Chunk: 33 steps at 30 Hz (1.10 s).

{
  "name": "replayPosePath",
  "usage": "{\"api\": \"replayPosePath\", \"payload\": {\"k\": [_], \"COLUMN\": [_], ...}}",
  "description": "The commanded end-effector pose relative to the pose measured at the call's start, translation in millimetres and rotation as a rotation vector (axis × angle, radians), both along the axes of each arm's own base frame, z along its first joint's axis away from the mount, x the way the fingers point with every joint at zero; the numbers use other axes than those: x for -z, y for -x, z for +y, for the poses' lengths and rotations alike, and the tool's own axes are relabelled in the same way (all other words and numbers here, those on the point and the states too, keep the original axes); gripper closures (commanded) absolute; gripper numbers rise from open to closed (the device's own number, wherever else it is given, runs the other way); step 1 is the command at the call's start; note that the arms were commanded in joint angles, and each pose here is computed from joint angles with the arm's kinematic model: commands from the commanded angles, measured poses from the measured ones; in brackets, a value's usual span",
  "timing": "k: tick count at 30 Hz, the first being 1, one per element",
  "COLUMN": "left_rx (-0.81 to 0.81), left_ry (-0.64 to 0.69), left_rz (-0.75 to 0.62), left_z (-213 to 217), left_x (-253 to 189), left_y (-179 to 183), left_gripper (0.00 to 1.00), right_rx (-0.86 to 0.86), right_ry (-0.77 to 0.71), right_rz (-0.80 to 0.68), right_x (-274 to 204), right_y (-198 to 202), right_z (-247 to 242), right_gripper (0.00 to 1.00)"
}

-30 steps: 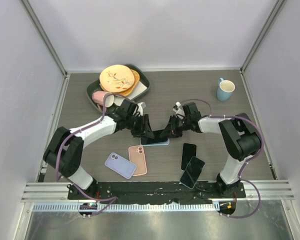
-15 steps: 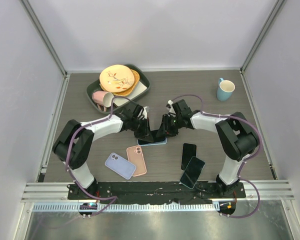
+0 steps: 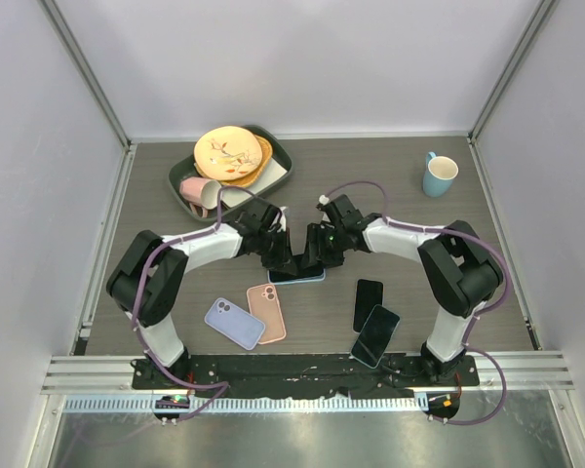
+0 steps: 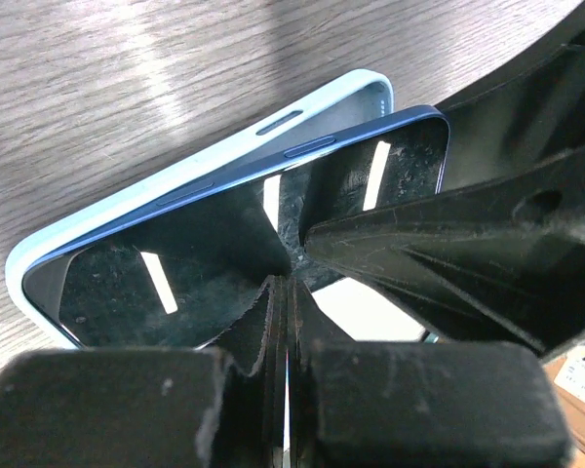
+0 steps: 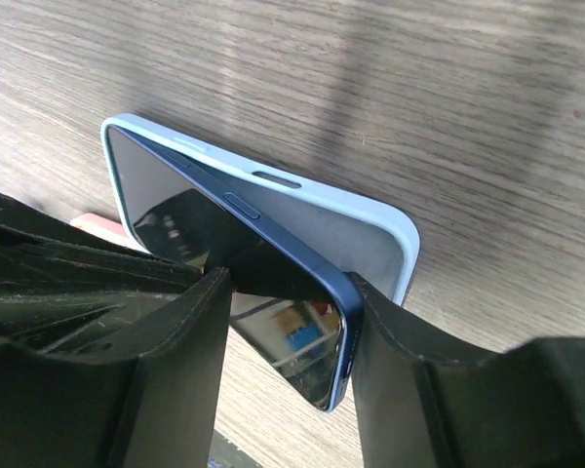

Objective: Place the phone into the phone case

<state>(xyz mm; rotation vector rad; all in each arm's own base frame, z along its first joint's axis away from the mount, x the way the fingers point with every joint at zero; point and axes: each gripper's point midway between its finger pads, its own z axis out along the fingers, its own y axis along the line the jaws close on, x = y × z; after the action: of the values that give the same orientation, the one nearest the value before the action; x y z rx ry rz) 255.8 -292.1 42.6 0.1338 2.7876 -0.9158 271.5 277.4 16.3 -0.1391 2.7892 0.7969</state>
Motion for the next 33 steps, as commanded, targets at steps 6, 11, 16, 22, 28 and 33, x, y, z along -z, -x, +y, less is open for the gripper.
{"api": "replayPosePath", "payload": {"k": [6, 11, 16, 22, 28, 33], "left_rx": [-0.041, -0.049, -0.047, -0.045, -0.04, -0.032], "left_ry": [-0.154, -0.181, -0.193, -0.209, -0.201, -0.192], "left_rz": [-0.021, -0.014, -0.009, -0.016, -0.027, -0.037], "left_z": [27.0, 34.1, 38.1, 42.3, 43.2, 42.1], "left_x": [30.7, 38.7, 43.9, 46.6, 46.6, 42.5], "left_y": [-1.6, 2.3, 5.9, 7.3, 9.7, 9.5], "left_gripper": [1.0, 1.0, 1.0, 1.0, 1.0, 1.0], "right_rx": [-0.066, -0.066, -0.072, -0.082, -0.015, 0.052], "right_ry": [0.628, 0.654, 0.646, 0.602, 0.429, 0.114], "right_rz": [0.049, 0.019, -0.016, -0.062, -0.106, -0.103], "right_x": [64.7, 52.3, 34.9, 11.9, -26.5, -53.4], "right_y": [40.9, 32.8, 24.3, 13.2, -3.1, -11.0], "right_z": [-114.4, -117.5, -112.9, -103.1, -91.6, -86.8], "right_gripper": [0.42, 0.41, 0.41, 0.41, 0.4, 0.41]}}
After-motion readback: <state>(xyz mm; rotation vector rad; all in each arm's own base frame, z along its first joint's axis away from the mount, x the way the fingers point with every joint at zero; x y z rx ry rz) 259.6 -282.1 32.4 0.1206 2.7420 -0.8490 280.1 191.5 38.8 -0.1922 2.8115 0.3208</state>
